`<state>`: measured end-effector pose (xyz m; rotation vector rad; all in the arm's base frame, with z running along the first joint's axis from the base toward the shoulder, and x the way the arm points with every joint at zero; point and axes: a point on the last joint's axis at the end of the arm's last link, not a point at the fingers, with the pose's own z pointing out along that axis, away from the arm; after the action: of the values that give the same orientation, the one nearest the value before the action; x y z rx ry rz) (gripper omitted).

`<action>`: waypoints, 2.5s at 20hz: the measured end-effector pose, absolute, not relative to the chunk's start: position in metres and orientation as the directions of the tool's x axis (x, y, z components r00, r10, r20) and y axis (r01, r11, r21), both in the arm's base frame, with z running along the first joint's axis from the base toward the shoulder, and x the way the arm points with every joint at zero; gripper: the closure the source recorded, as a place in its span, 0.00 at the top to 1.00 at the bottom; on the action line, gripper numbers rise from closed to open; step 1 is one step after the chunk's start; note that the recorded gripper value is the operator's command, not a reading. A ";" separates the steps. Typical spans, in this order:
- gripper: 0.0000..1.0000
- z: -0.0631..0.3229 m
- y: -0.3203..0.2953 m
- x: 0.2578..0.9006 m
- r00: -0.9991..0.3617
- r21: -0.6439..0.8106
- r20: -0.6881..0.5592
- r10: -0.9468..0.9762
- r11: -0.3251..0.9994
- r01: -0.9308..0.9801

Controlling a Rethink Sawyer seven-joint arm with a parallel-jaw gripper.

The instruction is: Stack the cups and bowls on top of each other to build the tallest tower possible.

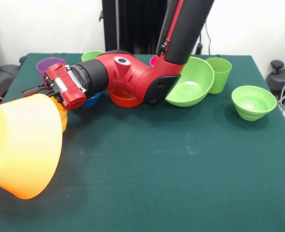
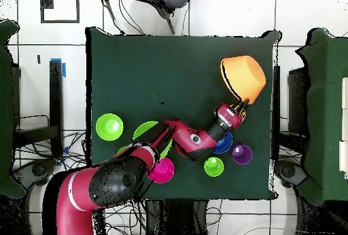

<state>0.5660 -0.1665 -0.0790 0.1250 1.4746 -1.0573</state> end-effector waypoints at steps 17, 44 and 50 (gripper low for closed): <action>0.00 -0.078 -0.166 0.568 -0.236 -0.523 -0.833 -0.500 0.574 0.630; 0.00 -0.082 -0.160 0.582 -0.362 -0.714 -0.687 -0.629 0.496 0.494; 0.00 -0.081 -0.160 0.583 -0.424 -0.803 -0.581 -0.695 0.405 0.438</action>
<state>0.5830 -0.1599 -0.0813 -0.2356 1.5561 -1.2825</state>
